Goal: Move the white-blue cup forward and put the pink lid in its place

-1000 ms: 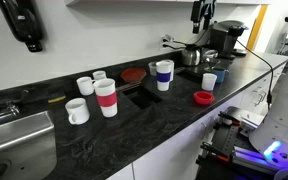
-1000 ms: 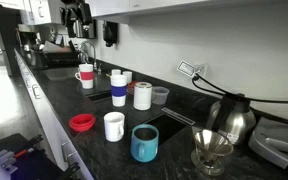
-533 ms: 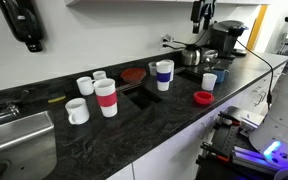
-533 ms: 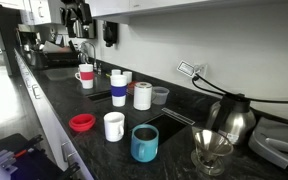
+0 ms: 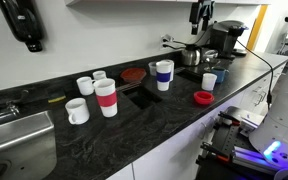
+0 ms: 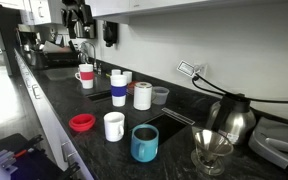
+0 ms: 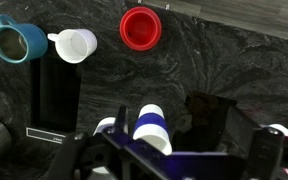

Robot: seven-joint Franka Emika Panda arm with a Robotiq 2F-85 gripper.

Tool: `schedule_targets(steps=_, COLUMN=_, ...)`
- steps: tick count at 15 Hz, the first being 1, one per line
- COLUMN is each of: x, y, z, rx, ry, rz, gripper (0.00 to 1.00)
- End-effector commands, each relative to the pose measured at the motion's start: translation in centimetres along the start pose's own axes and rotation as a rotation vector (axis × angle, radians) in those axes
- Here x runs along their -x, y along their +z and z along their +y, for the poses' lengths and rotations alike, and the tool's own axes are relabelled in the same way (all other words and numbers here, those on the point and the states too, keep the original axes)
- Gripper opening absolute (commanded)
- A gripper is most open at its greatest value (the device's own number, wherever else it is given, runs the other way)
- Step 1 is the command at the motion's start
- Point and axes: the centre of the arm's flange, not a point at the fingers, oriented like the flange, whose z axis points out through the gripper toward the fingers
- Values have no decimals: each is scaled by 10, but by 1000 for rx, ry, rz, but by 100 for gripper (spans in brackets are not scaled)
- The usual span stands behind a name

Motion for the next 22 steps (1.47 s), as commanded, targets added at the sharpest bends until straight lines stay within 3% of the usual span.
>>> schedule_targets(steps=1, x=-29, y=14, z=-1, rx=3, ry=24, rz=-2, gripper=100)
schedule_targets(steps=6, x=-65, y=47, z=3, rx=9, ry=168, rz=34, gripper=100)
schedule_targets(steps=7, x=-53, y=46, z=-1, rx=-10, ry=107, rz=25, gripper=100)
schedule_targets(steps=13, x=-54, y=46, z=-1, rx=-10, ry=114, rz=27, gripper=100)
schedule_targets(steps=19, x=-69, y=59, z=23, rx=-36, ry=422, rz=69, gripper=100)
schedule_targets(steps=22, x=-72, y=78, z=27, rx=-69, ry=571, rz=41, gripper=100)
